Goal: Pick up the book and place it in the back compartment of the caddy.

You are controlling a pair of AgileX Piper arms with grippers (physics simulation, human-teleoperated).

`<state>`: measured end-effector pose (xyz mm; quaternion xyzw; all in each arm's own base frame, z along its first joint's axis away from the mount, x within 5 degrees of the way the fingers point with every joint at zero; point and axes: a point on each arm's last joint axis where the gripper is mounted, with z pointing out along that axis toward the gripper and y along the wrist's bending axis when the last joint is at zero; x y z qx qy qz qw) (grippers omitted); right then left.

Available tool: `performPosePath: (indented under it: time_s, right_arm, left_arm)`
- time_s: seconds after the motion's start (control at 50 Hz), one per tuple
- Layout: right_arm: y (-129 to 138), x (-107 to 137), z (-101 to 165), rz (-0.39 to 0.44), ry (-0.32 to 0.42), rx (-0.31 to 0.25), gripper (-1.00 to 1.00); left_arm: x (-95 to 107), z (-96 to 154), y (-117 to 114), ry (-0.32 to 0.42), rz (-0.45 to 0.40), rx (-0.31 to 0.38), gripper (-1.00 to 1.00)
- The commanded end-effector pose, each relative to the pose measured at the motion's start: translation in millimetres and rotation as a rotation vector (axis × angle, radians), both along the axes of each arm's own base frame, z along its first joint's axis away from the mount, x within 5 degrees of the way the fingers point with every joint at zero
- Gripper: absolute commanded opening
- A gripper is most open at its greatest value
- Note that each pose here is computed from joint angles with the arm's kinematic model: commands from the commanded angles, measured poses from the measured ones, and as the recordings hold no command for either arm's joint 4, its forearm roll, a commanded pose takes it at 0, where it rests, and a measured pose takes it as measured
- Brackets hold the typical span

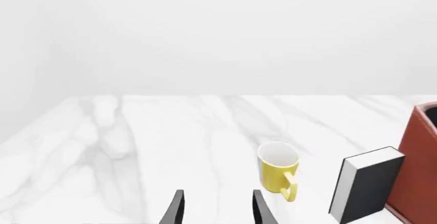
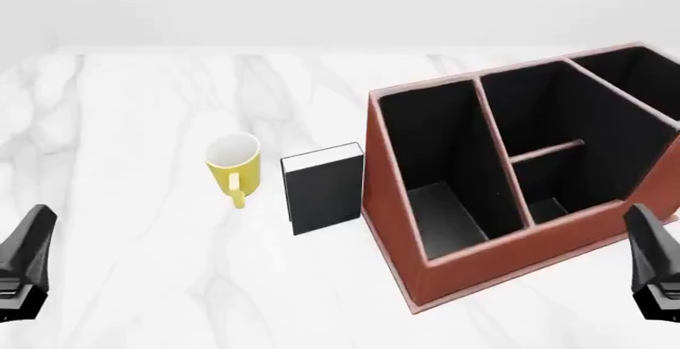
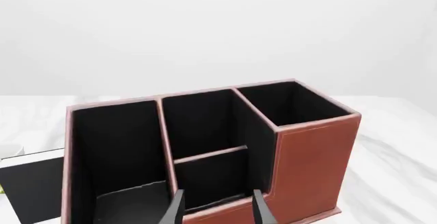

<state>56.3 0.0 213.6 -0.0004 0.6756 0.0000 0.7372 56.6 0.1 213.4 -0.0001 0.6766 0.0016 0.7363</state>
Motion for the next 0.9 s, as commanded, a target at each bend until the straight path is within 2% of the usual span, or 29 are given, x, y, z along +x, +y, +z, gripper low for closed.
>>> performPosePath:
  time_s: [0.02, 0.08, 0.16, 0.2, 0.22, 0.24, 0.26, 0.32, 0.34, 0.36, 0.42, 0.48, 0.54, 0.6, 0.66, 0.68, 0.7, 0.72, 0.76, 0.78, 0.84, 0.88, 0.9]
  right_arm:
    - [0.2, 0.3, 0.9, 0.003, 0.0, -0.002, 1.0]
    - [0.2, -0.1, 0.9, 0.004, -0.002, -0.001, 1.0]
    - [0.3, -0.3, 1.5, 0.005, -0.004, 0.001, 1.0]
    - [0.2, -0.3, 1.5, 0.004, -0.005, 0.002, 1.0]
    - [0.2, -0.3, 1.5, 0.004, -0.005, 0.002, 1.0]
    - [0.2, -0.3, 1.5, 0.003, -0.004, 0.002, 1.0]
    - [0.2, -0.3, 1.3, 0.003, -0.003, 0.001, 1.0]
    - [0.3, -0.3, 1.5, 0.005, -0.004, 0.002, 1.0]
    - [0.3, -0.4, 1.7, 0.006, -0.004, 0.002, 1.0]
    - [0.3, -0.4, 1.7, 0.006, -0.004, 0.002, 1.0]
    - [0.4, -0.4, 1.9, 0.007, -0.004, 0.004, 1.0]
    - [0.4, -0.4, 2.0, 0.008, -0.005, 0.004, 1.0]
    - [0.3, -0.4, 1.9, 0.006, -0.003, 0.007, 1.0]
    - [0.4, -0.4, 1.9, 0.007, -0.003, 0.007, 1.0]
    - [0.4, -0.4, 1.9, 0.007, -0.003, 0.008, 1.0]
    - [0.5, -0.4, 2.0, 0.009, -0.003, 0.008, 1.0]
    - [0.5, -0.4, 2.0, 0.009, -0.004, 0.007, 1.0]
    - [0.5, -0.4, 2.1, 0.01, -0.004, 0.007, 1.0]
    - [0.5, -0.5, 2.3, 0.01, -0.004, 0.007, 1.0]
    - [0.5, -0.4, 2.1, 0.01, -0.004, 0.009, 1.0]
    - [0.4, -0.3, 2.0, 0.008, -0.004, 0.009, 1.0]
    - [0.5, -0.3, 2.0, 0.009, -0.004, 0.008, 1.0]
    - [0.4, -0.3, 1.9, 0.009, -0.004, 0.006, 1.0]
  left_arm:
    - [1.6, 0.2, 0.8, 0.011, 0.013, 0.004, 1.0]
    - [3.8, 1.1, 0.8, 0.022, 0.012, -0.005, 1.0]
    - [-5.3, 24.2, -1.1, -0.029, -0.009, 0.122, 1.0]
    - [-2.2, 42.4, -2.8, -0.012, -0.052, -0.003, 1.0]
    - [-2.1, 42.4, -2.8, -0.012, -0.052, -0.003, 1.0]
    - [-3.5, 52.2, -3.4, -0.021, -0.063, 0.015, 1.0]
    - [-4.1, 68.2, -4.8, -0.051, -0.079, 0.103, 1.0]
    - [-1.9, 82.0, -6.5, -0.062, -0.104, 0.12, 1.0]
    - [3.7, 96.7, -9.7, -0.067, -0.143, 0.144, 1.0]
    - [3.9, 96.9, -9.8, -0.067, -0.143, 0.144, 1.0]
    - [17.2, 116.3, -14.0, -0.077, -0.162, 0.211, 1.0]
    - [34.3, 137.6, -22.3, -0.056, -0.219, 0.209, 1.0]
    - [52.3, 153.5, -34.1, -0.045, -0.278, 0.292, 1.0]
    - [66.9, 168.9, -47.7, -0.012, -0.347, 0.322, 1.0]
    - [72.2, 182.0, -50.4, -0.017, -0.351, 0.327, 1.0]
    - [78.1, 188.0, -62.2, -0.011, -0.41, 0.39, 1.0]
    - [82.4, 192.4, -63.9, -0.012, -0.408, 0.409, 1.0]
    - [84.6, 203.3, -69.1, 0.0, -0.436, 0.369, 1.0]
    - [87.5, 208.6, -72.6, 0.004, -0.449, 0.371, 1.0]
    - [90.5, 213.7, -77.9, 0.003, -0.469, 0.4, 1.0]
    - [95.3, 230.4, -95.0, 0.027, -0.547, 0.42, 1.0]
    - [99.2, 234.1, -107.6, 0.049, -0.598, 0.459, 1.0]
    - [106.7, 241.8, -107.0, 0.034, -0.57, 0.472, 1.0]
